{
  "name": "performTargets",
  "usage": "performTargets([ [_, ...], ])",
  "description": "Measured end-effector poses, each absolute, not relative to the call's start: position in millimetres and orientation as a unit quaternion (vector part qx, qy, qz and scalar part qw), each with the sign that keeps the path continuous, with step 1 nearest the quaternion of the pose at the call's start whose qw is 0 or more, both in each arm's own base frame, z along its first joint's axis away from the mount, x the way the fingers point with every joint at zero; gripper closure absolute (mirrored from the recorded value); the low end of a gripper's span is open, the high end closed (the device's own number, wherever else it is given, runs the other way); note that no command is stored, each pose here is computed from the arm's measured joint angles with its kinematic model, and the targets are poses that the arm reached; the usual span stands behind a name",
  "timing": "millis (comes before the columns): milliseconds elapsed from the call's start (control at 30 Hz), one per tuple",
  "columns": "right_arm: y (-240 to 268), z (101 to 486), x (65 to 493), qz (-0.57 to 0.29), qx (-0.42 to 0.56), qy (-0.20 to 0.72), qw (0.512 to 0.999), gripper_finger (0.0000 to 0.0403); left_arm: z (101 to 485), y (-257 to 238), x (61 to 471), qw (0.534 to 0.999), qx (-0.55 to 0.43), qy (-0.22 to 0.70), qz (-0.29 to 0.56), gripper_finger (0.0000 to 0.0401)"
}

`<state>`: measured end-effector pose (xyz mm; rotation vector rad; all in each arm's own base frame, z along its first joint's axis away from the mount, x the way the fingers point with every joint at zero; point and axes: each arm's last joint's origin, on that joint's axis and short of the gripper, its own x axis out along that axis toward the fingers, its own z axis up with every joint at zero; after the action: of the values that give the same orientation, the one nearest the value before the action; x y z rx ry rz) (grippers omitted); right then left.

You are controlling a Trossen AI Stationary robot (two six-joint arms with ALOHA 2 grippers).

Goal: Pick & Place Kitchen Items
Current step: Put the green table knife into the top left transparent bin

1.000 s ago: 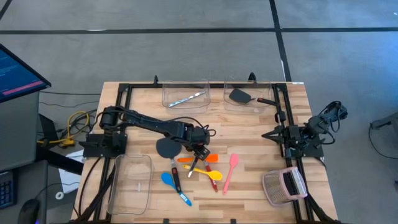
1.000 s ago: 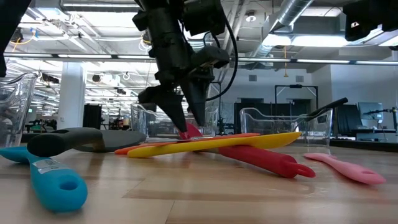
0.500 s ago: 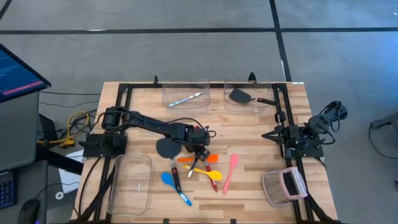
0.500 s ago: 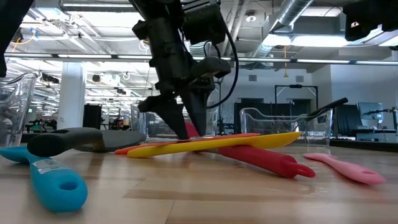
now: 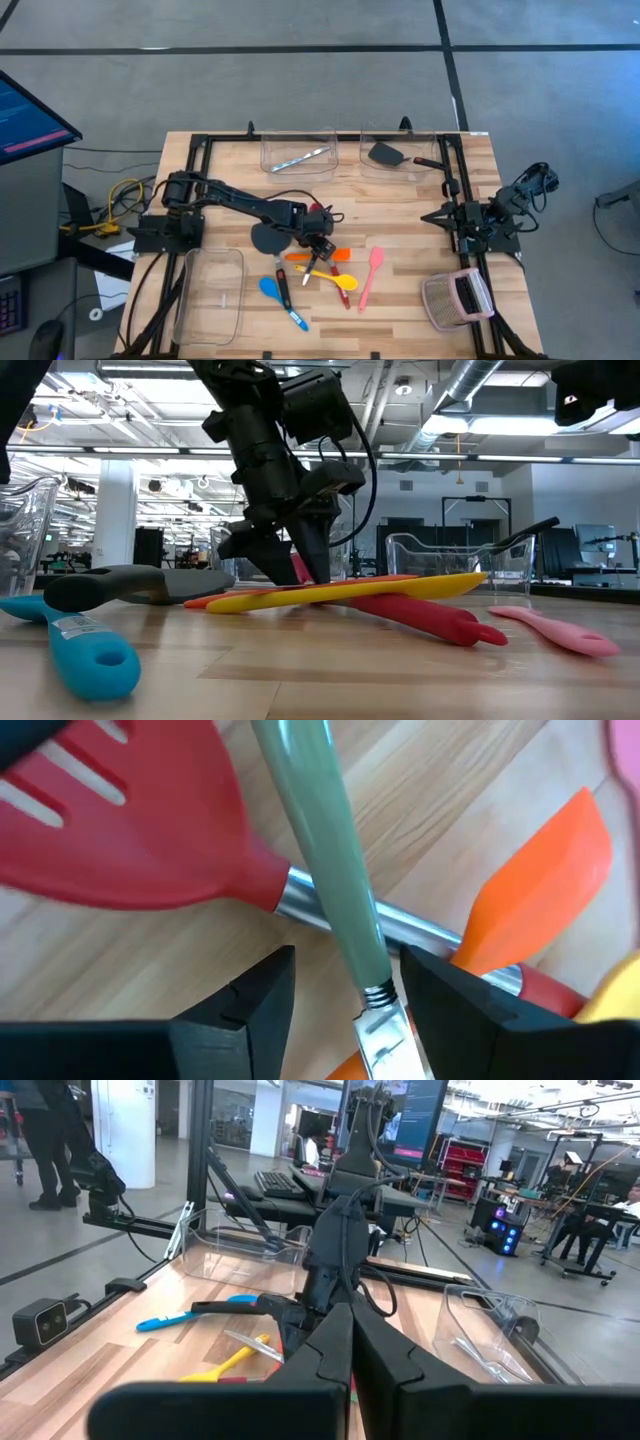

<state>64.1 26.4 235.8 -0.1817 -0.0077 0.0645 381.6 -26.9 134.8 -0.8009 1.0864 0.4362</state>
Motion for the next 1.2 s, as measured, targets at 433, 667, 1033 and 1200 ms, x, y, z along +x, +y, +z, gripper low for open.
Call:
performTargets([
  [433,26,236,64,0.032,-0.091,-0.004,0.995,0.0403,134,-27,383,0.765,-0.372,0.489,0.193,0.0299],
  [667,26,236,64,0.032,-0.091,-0.004,0.995,0.0403,134,-28,383,0.764,-0.375,0.492,0.184,0.0369],
  [1033,26,236,64,0.032,-0.091,-0.004,0.995,0.0403,155,-26,379,0.79,-0.353,0.469,0.179,0.0391],
  [1200,26,236,64,0.032,-0.091,-0.003,0.995,0.0403,186,-25,374,0.813,-0.352,0.427,0.179,0.0392],
])
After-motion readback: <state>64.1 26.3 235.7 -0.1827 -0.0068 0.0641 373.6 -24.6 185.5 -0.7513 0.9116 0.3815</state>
